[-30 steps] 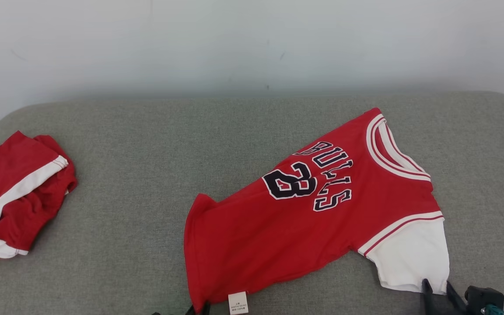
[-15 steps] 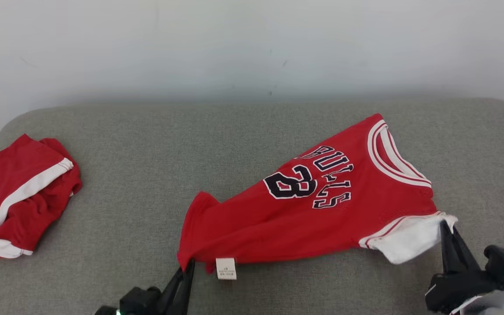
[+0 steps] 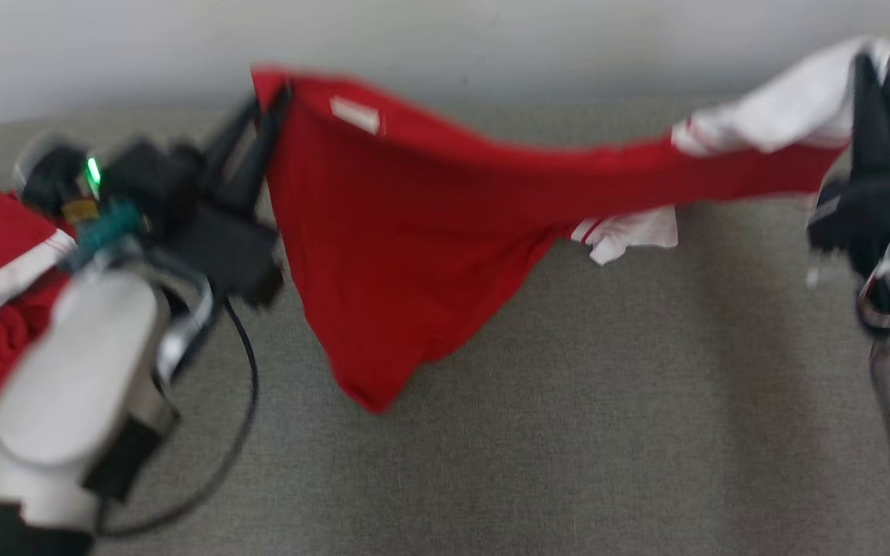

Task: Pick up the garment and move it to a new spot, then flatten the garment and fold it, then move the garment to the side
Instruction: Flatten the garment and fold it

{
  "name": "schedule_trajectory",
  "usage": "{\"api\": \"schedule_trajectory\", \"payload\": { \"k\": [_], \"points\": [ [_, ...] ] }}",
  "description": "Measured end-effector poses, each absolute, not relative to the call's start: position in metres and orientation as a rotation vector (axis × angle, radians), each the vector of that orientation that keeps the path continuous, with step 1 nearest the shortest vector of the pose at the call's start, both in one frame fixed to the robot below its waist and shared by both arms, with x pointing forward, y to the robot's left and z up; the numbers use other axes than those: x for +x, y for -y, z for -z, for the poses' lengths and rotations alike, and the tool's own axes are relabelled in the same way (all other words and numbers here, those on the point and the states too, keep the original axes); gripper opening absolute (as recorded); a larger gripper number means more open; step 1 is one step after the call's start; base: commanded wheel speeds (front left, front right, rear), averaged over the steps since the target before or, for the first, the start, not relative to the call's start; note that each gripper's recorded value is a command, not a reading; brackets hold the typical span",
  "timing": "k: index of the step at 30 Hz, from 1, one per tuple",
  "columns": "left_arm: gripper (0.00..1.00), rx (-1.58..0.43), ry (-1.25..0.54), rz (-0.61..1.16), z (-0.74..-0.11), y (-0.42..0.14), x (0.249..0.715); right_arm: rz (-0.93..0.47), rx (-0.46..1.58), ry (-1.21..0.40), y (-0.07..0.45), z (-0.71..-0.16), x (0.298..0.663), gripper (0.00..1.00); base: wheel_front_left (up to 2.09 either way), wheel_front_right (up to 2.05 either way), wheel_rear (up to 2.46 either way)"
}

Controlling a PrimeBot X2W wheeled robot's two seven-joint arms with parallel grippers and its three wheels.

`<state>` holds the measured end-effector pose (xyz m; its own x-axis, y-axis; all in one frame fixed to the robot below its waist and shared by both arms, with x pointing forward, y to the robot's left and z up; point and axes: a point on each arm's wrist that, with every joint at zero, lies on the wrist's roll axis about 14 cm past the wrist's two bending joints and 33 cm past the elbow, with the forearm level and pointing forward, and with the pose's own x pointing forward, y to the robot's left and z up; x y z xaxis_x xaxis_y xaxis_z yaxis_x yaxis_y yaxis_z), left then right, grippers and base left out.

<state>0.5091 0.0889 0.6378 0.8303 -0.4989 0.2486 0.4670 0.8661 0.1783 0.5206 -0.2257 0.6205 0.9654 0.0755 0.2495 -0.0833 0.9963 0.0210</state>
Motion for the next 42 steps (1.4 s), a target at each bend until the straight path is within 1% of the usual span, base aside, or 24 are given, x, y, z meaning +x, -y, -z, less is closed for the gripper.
{"api": "schedule_trajectory", "payload": {
  "k": [2, 7, 10, 14, 19, 22, 26, 34, 37, 42],
  "points": [
    [0.0, 0.179, 0.333, 0.528, -0.662, -0.087, 0.531, -0.087, 0.021, 0.287, 0.225, -0.643, 0.543, 0.0, 0.0, 0.0, 0.0],
    [0.0, 0.222, 0.382, 0.53, -0.702, -0.084, 0.587, -0.099, 0.035, 0.346, 0.223, -0.689, 0.599, 0.0, 0.0, 0.0, 0.0],
    [0.0, 0.194, 0.376, 0.515, -0.713, -0.087, 0.62, -0.111, 0.05, 0.381, 0.218, -0.714, 0.629, 0.0, 0.0, 0.0, 0.0],
    [0.0, 0.184, 0.411, 0.485, -0.731, -0.094, 0.658, -0.117, 0.049, 0.406, 0.213, -0.739, 0.665, 0.0, 0.0, 0.0, 0.0],
    [0.0, 0.133, 0.426, 0.455, -0.74, -0.098, 0.694, -0.111, 0.02, 0.42, 0.21, -0.758, 0.696, 0.0, 0.0, 0.0, 0.0],
    [0.0, 0.131, 0.413, 0.435, -0.737, -0.101, 0.712, -0.101, 0.012, 0.43, 0.211, -0.769, 0.707, 0.0, 0.0, 0.0, 0.0],
    [0.0, 0.139, 0.411, 0.43, -0.739, -0.097, 0.728, -0.093, -0.05, 0.44, 0.207, -0.784, 0.717, 0.0, 0.0, 0.0, 0.0],
    [0.0, 0.133, 0.432, 0.442, -0.75, -0.086, 0.734, -0.084, -0.088, 0.45, 0.206, -0.796, 0.723, 0.0, 0.0, 0.0, 0.0],
    [0.0, 0.127, 0.429, 0.437, -0.751, -0.087, 0.735, -0.084, -0.08, 0.454, 0.206, -0.795, 0.724, 0.0, 0.0, 0.0, 0.0],
    [0.0, 0.097, 0.393, 0.454, -0.731, -0.081, 0.741, -0.085, -0.087, 0.418, 0.205, -0.773, 0.728, 0.0, 0.0, 0.0, 0.0]
  ]
}}
